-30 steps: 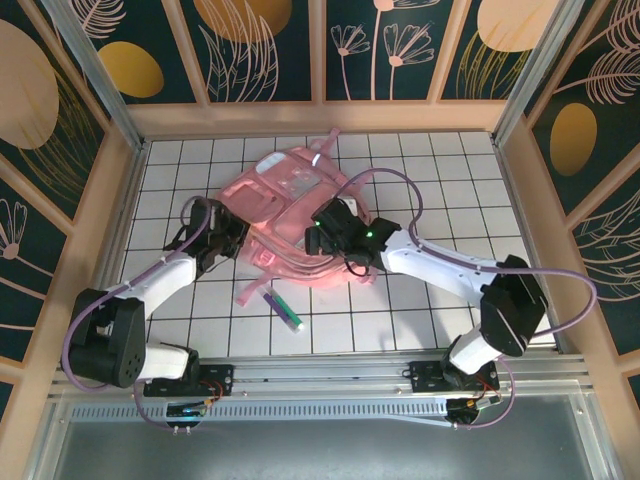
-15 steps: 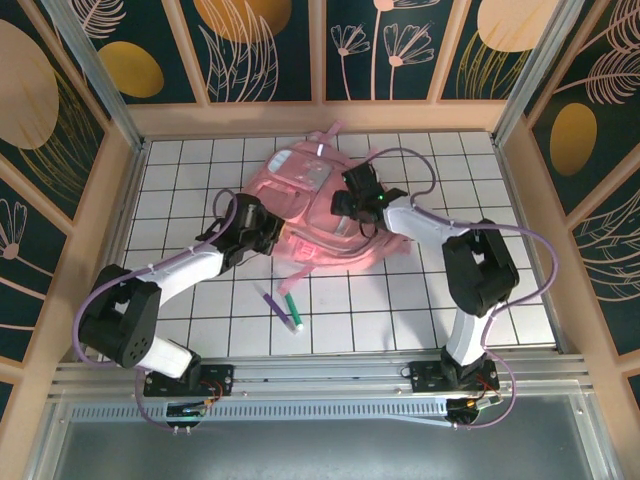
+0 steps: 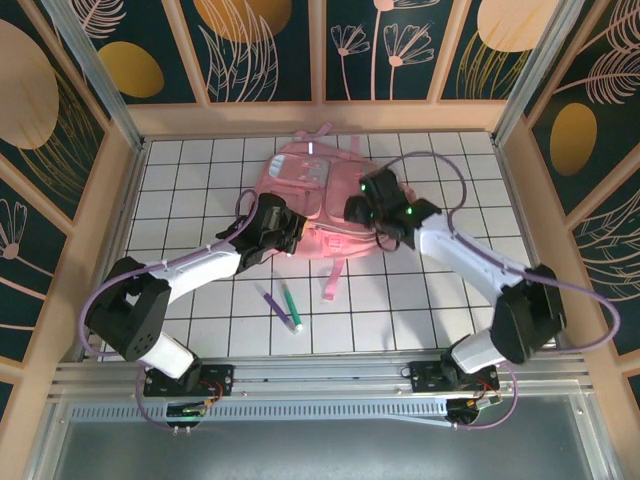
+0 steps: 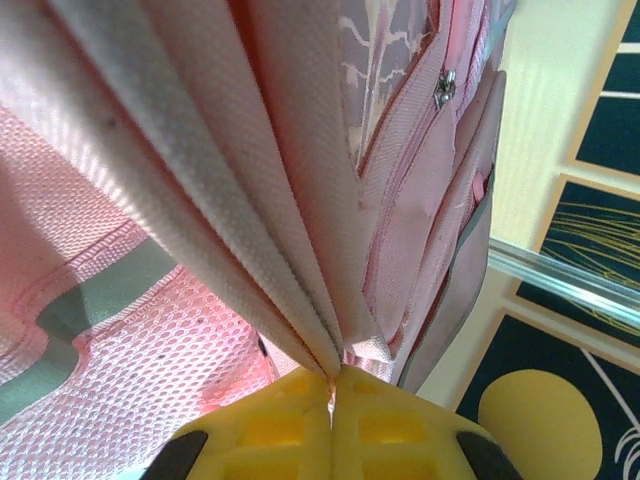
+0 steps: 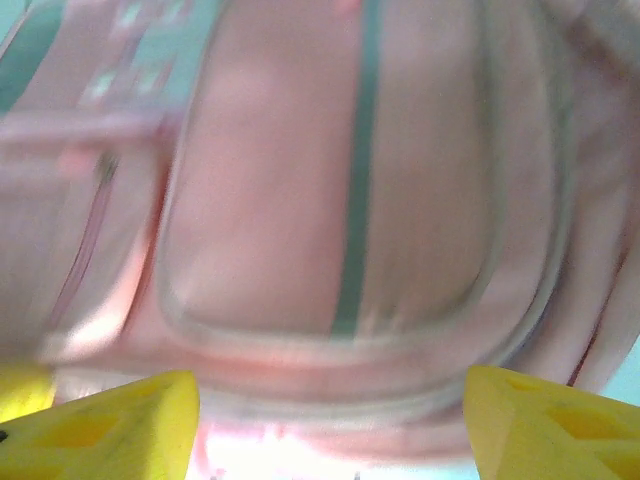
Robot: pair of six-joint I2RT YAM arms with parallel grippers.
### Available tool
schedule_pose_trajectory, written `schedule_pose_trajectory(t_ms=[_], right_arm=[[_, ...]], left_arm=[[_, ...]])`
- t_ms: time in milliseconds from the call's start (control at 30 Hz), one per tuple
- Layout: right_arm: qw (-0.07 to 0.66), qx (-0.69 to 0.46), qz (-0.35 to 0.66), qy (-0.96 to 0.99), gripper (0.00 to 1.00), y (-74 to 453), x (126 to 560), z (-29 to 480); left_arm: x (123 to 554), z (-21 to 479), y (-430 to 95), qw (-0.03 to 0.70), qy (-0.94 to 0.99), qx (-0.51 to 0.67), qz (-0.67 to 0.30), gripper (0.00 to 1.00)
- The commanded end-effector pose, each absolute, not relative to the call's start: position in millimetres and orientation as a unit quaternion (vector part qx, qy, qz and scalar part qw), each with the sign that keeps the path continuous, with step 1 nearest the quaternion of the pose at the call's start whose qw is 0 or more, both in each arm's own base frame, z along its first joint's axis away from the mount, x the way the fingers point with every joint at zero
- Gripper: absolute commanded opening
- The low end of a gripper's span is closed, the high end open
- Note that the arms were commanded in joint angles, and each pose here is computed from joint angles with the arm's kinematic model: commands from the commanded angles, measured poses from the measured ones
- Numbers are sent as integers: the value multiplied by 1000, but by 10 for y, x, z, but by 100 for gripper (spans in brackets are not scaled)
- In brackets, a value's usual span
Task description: Pack the student bag
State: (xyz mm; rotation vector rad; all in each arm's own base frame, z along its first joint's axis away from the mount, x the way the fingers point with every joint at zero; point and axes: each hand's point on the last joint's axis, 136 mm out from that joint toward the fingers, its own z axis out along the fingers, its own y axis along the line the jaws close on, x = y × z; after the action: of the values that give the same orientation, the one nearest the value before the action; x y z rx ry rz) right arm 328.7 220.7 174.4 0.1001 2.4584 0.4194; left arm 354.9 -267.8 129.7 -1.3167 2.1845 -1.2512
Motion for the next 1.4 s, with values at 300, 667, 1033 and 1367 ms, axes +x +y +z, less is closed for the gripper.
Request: schedule_pose_trajectory(t_ms=[300, 667, 1033, 1367], right_arm=[[283, -36, 238, 929, 46, 3241, 2850, 1423], [315, -1, 194, 929, 47, 3297, 3180, 1178], [384, 8, 89, 919, 45, 3218, 3414, 1323], [373, 2, 62, 926, 45, 3100, 3336, 1387]], left_arm=[[3657, 1699, -2741, 155, 723, -468, -483, 0], [3562, 1731, -2698, 149, 713, -475, -494, 0], [3508, 1702, -2706, 148, 712, -477, -493, 0], [3513, 1693, -2765, 144, 716, -470, -496, 0]])
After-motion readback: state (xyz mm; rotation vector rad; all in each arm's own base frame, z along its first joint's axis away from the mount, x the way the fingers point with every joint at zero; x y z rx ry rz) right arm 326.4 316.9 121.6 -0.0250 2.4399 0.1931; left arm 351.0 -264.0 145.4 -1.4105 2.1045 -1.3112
